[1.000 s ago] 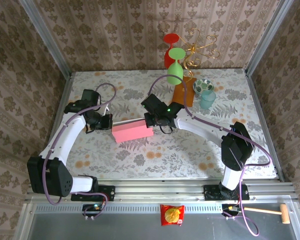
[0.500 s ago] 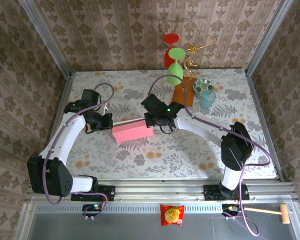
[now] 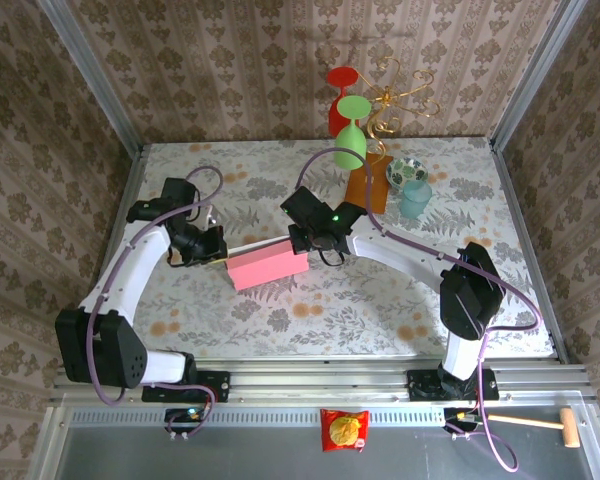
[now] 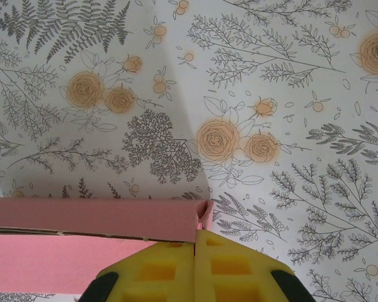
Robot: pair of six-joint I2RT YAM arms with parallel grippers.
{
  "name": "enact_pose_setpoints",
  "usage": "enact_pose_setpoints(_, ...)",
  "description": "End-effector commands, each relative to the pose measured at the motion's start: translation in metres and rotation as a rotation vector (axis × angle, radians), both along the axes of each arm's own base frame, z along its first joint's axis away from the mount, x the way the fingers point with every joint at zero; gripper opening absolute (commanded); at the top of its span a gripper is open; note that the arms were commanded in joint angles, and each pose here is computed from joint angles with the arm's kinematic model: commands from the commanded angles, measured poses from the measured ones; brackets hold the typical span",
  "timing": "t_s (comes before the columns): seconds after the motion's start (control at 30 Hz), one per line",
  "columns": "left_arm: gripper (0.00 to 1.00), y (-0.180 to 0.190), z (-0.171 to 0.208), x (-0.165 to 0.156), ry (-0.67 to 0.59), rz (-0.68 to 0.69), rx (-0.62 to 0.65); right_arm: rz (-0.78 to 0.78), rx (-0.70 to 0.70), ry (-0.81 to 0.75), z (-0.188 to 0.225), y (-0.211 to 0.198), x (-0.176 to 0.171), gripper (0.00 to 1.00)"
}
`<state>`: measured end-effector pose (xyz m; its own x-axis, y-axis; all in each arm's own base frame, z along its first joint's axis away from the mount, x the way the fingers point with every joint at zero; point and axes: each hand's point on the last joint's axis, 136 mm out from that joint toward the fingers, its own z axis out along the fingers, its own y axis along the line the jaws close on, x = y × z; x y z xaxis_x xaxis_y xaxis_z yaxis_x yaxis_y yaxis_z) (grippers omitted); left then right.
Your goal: Fold the paper box
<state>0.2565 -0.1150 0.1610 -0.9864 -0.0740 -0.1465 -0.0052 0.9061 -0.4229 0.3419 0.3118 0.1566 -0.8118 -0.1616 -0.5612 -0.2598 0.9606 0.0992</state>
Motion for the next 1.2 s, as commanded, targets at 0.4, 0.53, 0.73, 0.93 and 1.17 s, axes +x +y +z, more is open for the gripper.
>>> enact_pose_setpoints(0.4,0.0,-0.014,-0.003,-0.017,0.034,0.03,-0.093,-0.003,-0.089,0.079,-0.026,-0.01,-0.017,0.0)
enact_pose_setpoints(0.53,0.0,-0.014,-0.008,-0.021,0.029,0.037,-0.085,-0.005,-0.092,0.077,-0.026,-0.011,-0.017,0.0)
enact_pose_setpoints(0.73,0.0,-0.01,-0.014,-0.024,0.026,0.045,-0.061,-0.007,-0.098,0.073,-0.027,-0.013,-0.019,0.0)
enact_pose_setpoints(0.93,0.0,-0.006,-0.017,-0.027,0.016,0.046,-0.041,-0.011,-0.089,0.068,-0.026,-0.013,-0.02,0.0)
enact_pose_setpoints(1.17,0.0,-0.004,-0.019,-0.027,-0.003,0.055,-0.033,-0.016,-0.081,0.067,-0.024,-0.016,-0.023,0.0)
